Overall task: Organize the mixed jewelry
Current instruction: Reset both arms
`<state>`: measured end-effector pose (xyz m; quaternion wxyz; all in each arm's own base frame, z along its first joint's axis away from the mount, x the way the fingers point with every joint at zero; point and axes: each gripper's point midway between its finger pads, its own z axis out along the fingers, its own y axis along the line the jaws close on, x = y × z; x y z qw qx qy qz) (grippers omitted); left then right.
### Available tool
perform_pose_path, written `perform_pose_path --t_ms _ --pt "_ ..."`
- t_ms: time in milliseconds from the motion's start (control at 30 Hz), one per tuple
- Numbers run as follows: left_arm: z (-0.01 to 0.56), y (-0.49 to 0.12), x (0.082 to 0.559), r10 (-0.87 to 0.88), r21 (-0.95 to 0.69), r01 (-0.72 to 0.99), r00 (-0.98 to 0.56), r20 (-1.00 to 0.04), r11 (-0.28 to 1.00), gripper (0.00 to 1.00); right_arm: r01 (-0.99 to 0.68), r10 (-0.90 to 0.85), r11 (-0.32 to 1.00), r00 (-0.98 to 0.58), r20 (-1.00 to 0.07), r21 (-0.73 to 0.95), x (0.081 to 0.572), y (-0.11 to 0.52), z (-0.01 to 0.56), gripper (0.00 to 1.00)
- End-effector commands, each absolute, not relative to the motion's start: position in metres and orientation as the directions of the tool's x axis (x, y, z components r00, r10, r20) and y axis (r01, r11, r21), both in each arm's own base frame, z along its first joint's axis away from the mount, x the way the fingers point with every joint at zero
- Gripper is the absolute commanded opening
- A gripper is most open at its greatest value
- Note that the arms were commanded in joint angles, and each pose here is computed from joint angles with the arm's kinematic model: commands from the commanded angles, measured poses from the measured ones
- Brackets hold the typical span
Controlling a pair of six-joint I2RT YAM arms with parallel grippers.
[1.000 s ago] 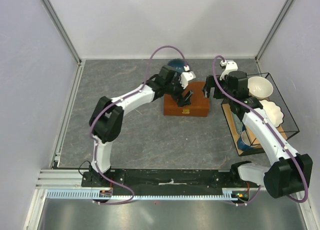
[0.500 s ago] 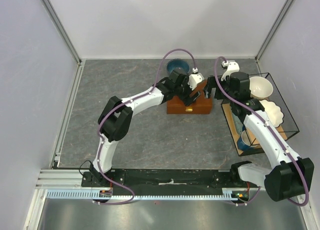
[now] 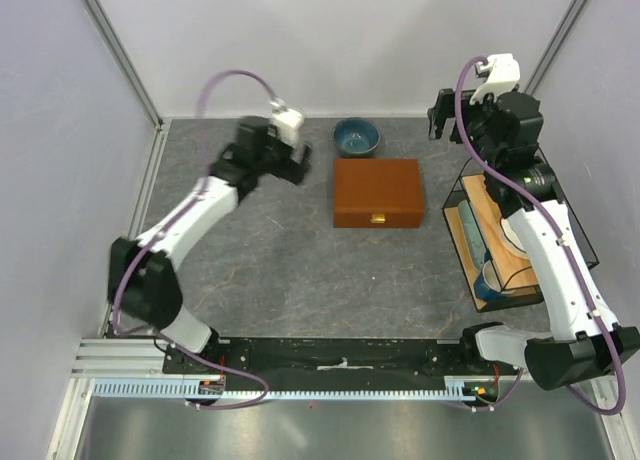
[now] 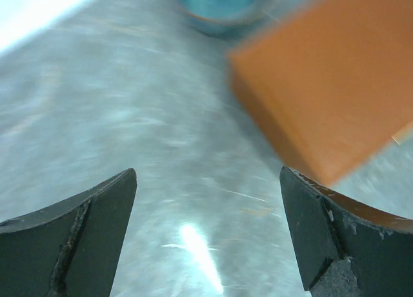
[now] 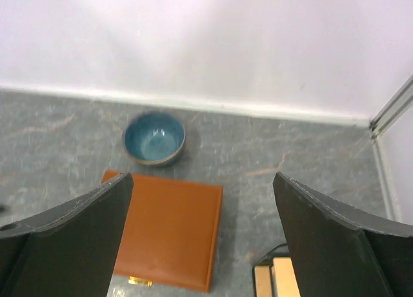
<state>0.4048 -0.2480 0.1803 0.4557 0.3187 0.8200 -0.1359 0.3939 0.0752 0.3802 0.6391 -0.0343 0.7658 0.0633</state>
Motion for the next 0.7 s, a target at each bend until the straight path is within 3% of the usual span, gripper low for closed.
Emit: perform_pose_path --t_ms 0,233,467,667 --pt "0.306 -0.165 0.428 0.103 -0.019 0.424 -0.261 -0.96 0.905 0.99 -0.067 -0.005 0.998 -0.062 -0.998 -0.001 0.402 0.06 0.432 0.98" --pt "0.387 -0.11 0.431 0.148 0.102 0.291 -0.14 -0.979 0.951 0.99 0.015 0.011 1.0 0.015 -1.0 0.011 0.412 0.047 0.456 0.98" --pt "0.411 -0.106 0.417 0.029 0.007 0.26 -0.08 -0.996 0.966 0.99 0.012 0.016 1.0 0.042 -0.999 0.017 0.413 0.048 0.464 0.98" --pt "0.419 -0.105 0.414 0.033 0.014 0.259 -0.07 -0.997 0.966 0.99 0.021 0.018 1.0 0.054 -0.998 0.019 0.411 0.046 0.467 0.98"
